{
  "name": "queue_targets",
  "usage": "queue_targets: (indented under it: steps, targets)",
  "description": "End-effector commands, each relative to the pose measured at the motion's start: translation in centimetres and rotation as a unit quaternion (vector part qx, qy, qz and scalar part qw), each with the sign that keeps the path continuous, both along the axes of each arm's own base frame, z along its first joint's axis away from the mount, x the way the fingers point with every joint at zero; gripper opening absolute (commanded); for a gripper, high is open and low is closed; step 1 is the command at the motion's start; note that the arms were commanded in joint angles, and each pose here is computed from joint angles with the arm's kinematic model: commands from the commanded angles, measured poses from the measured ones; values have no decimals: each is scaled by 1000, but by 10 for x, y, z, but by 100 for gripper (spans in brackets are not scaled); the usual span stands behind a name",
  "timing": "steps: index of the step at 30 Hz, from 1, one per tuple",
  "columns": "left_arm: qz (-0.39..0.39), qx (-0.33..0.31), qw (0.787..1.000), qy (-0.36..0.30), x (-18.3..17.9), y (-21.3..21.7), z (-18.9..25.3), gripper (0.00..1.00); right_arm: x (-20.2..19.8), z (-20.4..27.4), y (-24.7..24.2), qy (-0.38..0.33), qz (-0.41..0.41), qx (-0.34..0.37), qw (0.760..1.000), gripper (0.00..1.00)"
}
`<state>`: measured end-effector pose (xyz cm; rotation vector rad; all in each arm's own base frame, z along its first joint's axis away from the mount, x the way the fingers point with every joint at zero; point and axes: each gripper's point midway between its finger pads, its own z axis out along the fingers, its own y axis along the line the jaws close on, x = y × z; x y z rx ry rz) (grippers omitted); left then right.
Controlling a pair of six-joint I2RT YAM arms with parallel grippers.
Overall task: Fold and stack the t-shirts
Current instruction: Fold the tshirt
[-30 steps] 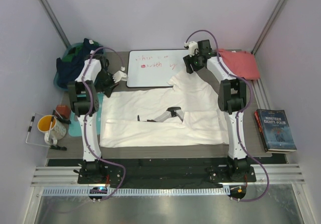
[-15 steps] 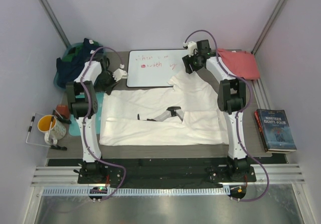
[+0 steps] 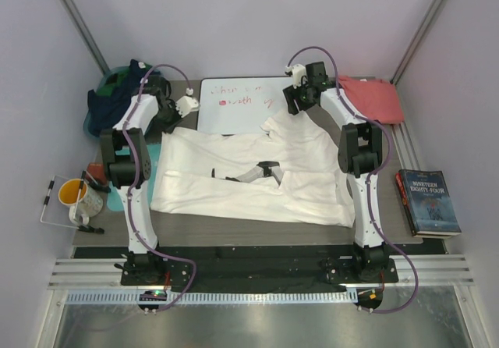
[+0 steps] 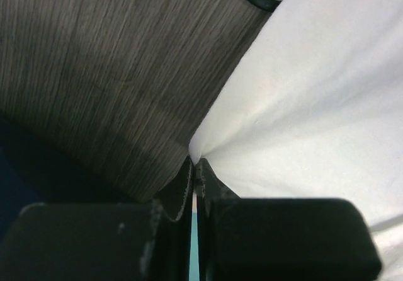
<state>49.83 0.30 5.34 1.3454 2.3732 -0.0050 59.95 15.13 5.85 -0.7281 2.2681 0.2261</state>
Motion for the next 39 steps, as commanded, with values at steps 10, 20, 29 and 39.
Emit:
queue_targets:
  steps: [10,20,29,39]
  targets:
    - [-19,6,1000,-19,-3,0,31,0,32,10,-3,-31,-73,47,996,68]
    - [-23,10,1000,-17,0,2,32,0,31,-19,7,-7,-65,58,996,58]
    - [-39,12,999,-15,1,-12,30,0,22,-19,17,-4,-34,44,998,4]
    - [-51,20,998,-11,-14,-11,32,0,45,47,-17,-103,-39,-41,993,1]
